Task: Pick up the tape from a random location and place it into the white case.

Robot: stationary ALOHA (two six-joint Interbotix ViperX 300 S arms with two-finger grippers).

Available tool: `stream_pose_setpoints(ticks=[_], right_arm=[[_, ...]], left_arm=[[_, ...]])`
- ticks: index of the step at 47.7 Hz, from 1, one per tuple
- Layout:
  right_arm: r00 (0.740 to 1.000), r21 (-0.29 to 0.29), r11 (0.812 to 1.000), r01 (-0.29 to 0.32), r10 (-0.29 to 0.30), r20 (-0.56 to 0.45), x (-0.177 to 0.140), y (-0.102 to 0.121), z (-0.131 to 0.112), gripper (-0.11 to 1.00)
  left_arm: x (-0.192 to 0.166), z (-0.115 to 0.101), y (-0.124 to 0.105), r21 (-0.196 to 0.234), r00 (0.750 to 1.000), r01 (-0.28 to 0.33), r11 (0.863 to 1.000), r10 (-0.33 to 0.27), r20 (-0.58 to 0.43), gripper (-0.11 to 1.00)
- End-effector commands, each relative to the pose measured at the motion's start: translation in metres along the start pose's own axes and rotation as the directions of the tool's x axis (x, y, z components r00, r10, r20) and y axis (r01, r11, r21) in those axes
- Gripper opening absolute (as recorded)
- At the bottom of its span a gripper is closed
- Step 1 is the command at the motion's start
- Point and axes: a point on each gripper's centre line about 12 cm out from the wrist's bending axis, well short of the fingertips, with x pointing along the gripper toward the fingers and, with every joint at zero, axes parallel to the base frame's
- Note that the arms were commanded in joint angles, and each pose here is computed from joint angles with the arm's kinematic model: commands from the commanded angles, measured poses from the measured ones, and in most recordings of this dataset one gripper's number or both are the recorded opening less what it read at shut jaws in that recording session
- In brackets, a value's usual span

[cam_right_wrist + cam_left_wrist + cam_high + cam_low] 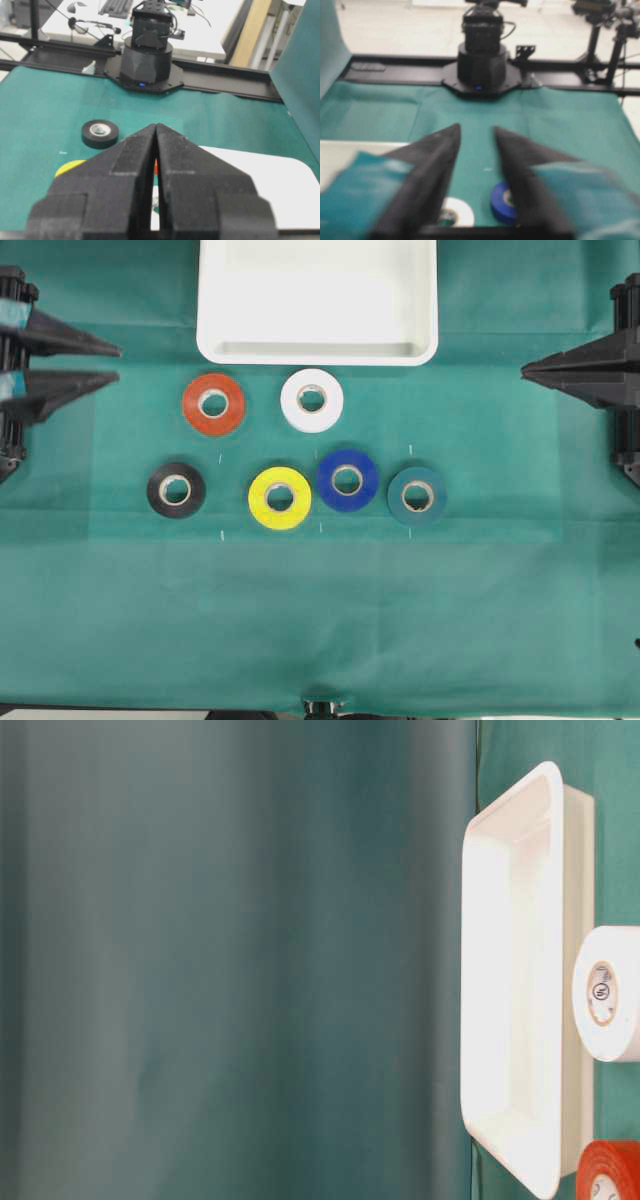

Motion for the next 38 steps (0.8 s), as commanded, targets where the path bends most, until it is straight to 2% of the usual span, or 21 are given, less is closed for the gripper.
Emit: stream_pose_setpoints(ticks=[1,6,11,38], right_arm=[[1.0,0.0,1.0,0.001,-0.001,0.026,0.0028,-0.0002,0.0106,0.0],[1.0,-0.002,1.0,0.001,-0.001,0.026,0.0028,-0.0002,0.0106,0.0],[1.0,-0.003,1.0,0.001,-0.001,0.021,0.0033,-0.0002,0.0093,0.0],[1.0,-0.005,1.0,0.001,-0.001,0.015,0.0041,-0.0001,0.0112,0.0]], left_arm=[[0.0031,0.0087,0.0005,0.002,1.0,-0.003,1.0,0.003,0.02,0.54],[0.0031,0.008,0.0005,0.006,1.0,-0.003,1.0,0.003,0.014,0.83],[0.0027,0.0063,0.0005,0.008,1.0,-0.003,1.0,0.003,-0.003,0.99],[0.0023,0.0055,0.0005,0.003,1.0,-0.003,1.0,0.003,-0.02,1.0]])
